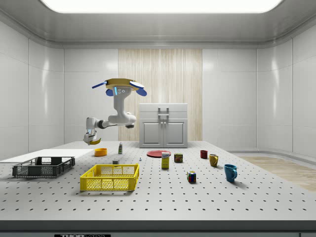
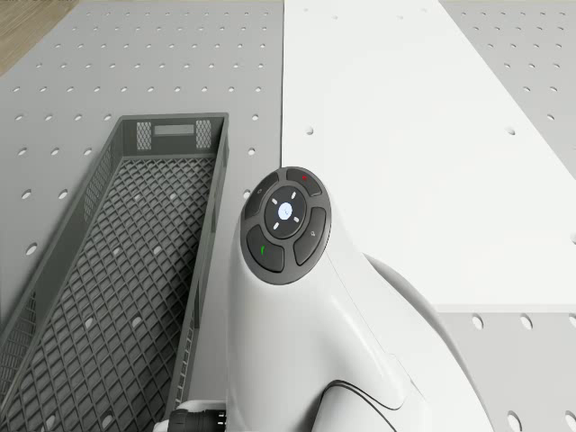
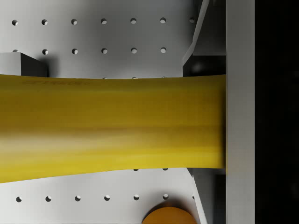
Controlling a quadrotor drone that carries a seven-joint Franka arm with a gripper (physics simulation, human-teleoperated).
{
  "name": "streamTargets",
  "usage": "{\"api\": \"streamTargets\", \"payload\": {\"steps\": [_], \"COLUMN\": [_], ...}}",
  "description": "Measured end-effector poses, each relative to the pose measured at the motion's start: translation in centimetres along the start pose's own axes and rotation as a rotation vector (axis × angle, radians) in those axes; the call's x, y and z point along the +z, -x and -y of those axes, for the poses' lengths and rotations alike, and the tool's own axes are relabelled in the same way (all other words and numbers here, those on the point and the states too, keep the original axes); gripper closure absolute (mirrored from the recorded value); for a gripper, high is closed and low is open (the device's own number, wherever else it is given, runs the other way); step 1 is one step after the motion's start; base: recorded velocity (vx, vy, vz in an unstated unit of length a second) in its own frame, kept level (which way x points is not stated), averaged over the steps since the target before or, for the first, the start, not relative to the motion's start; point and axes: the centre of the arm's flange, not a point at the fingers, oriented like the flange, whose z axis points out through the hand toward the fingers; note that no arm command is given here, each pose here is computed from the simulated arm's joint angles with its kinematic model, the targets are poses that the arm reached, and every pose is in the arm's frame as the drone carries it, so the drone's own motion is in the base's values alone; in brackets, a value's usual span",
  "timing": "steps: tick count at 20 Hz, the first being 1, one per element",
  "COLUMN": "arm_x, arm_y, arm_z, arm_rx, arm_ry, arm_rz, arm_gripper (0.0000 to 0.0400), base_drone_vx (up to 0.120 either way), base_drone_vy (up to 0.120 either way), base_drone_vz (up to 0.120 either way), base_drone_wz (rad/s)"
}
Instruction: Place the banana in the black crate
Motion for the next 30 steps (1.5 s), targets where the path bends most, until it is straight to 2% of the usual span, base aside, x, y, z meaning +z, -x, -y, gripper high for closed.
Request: {"api": "streamTargets", "payload": {"steps": [30], "arm_x": [-0.01], "arm_y": [0.0], "arm_z": [0.0], "arm_rx": [0.0], "arm_ry": [0.0], "arm_rz": [0.0], "arm_gripper": [0.021], "base_drone_vx": [0.12], "base_drone_vy": [0.12], "base_drone_vz": [0.0], "base_drone_wz": [0.0]}}
